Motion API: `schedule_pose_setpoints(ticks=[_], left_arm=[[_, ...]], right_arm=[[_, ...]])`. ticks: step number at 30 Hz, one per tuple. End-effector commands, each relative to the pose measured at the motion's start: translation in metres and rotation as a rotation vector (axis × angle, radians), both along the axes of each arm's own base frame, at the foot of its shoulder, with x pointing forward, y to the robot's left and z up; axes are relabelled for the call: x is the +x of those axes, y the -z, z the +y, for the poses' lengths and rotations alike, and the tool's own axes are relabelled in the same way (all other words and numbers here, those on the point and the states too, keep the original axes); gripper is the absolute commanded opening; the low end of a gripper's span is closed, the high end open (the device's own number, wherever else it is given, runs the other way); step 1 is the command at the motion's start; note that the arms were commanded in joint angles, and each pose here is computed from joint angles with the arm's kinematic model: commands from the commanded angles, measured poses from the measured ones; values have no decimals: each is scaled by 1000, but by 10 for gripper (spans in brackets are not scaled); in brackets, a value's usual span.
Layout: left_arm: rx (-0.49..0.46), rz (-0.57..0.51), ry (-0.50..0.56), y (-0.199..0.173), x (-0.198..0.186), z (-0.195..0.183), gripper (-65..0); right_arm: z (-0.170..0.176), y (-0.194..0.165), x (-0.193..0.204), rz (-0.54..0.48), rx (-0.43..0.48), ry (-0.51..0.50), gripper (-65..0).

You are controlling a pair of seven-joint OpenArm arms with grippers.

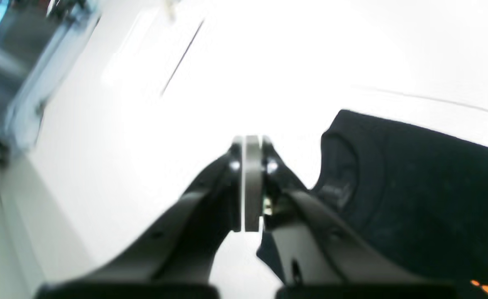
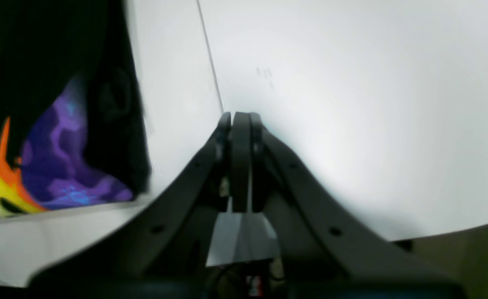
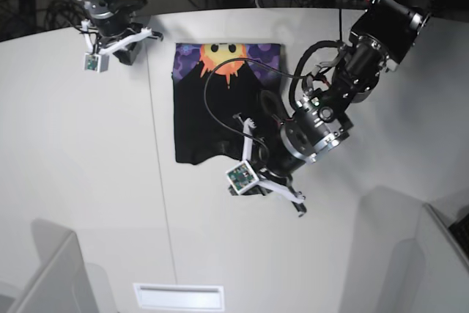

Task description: Fold the T-shirt properly

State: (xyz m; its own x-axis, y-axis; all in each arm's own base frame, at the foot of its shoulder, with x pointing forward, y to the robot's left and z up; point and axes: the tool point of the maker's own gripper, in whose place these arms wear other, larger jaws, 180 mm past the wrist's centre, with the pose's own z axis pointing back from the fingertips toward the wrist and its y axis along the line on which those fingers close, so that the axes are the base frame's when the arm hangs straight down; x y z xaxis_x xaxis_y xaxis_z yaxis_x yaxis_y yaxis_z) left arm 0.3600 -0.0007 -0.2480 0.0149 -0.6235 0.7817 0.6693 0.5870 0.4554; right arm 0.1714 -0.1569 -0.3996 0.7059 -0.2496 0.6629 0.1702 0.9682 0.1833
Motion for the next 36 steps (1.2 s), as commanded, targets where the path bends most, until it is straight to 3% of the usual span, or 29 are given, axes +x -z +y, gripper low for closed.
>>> schedule_pose_setpoints(ticks=[1, 6, 9, 14, 20, 27, 33, 36], left_arm=[[-38, -50, -7, -18, 3, 4, -650], [-37, -32, -39, -1, -12, 35, -650], [-75, -32, -34, 11, -30, 51, -650], [-164, -19, -105, 30, -63, 87, -650], [-264, -47, -149, 36, -107, 119, -650], [-329, -5, -176, 48, -163, 135, -650], [-340, 114, -191, 73, -208, 136, -650], [-269, 184, -159, 91, -238, 131, -650]], right_arm=[[-6, -10, 6, -46, -17, 6, -650], [-23, -22, 5, -137, -108, -26, -650], [-30, -22, -2, -128, -158, -64, -650], [-20, -22, -23, -99, -148, -165, -650], [-17, -11, -64, 0, -136, -188, -650], [-22, 0, -116, 144, -145, -248, -650], [-26, 9, -174, 330, -137, -270, -650], [-25, 15, -203, 455, -123, -283, -650]])
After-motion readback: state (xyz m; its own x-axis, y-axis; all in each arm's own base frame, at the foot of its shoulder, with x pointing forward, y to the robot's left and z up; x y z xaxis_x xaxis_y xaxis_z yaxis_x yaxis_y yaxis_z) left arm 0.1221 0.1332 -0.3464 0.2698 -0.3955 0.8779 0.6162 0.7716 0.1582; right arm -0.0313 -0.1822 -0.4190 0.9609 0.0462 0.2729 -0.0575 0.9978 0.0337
